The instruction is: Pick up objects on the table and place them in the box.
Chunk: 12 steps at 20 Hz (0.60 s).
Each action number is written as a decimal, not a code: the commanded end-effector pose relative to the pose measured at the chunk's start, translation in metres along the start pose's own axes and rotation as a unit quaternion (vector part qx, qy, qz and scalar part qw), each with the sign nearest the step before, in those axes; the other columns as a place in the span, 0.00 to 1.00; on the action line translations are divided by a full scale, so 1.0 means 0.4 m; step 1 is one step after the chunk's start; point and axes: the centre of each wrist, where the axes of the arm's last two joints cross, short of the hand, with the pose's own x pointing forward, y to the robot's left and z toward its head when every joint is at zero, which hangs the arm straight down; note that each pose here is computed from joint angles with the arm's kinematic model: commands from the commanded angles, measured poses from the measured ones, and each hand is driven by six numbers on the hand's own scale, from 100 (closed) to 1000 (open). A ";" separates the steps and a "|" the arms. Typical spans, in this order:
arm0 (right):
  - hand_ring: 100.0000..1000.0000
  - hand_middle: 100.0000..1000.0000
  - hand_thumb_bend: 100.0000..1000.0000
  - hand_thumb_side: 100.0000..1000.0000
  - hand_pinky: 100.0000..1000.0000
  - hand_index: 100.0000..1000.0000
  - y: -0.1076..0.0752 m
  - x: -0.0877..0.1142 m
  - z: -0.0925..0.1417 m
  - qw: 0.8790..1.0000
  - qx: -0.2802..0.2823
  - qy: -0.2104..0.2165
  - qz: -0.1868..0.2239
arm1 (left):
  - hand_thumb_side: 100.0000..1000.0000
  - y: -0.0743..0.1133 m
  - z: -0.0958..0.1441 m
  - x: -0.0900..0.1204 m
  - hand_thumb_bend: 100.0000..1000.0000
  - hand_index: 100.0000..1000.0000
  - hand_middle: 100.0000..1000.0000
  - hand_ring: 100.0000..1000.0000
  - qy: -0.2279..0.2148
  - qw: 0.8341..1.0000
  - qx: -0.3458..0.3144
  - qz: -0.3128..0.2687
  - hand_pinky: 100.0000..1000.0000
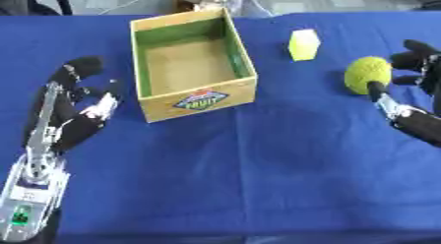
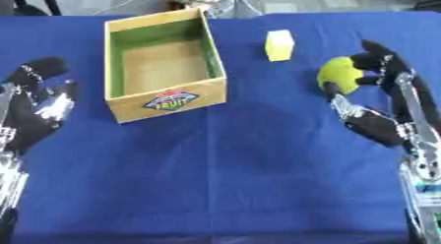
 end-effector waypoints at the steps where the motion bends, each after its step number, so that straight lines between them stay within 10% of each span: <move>1: 0.79 0.73 0.30 0.28 0.68 0.92 -0.032 0.006 -0.019 0.999 0.006 -0.011 0.030 | 0.24 0.005 -0.006 0.014 0.29 0.78 0.73 0.79 -0.011 1.000 -0.004 -0.006 0.47; 12: 0.78 0.73 0.31 0.30 0.69 0.93 -0.128 -0.045 -0.111 0.993 0.057 0.016 0.103 | 0.24 0.004 -0.003 0.010 0.29 0.78 0.73 0.79 -0.008 1.000 -0.009 -0.007 0.47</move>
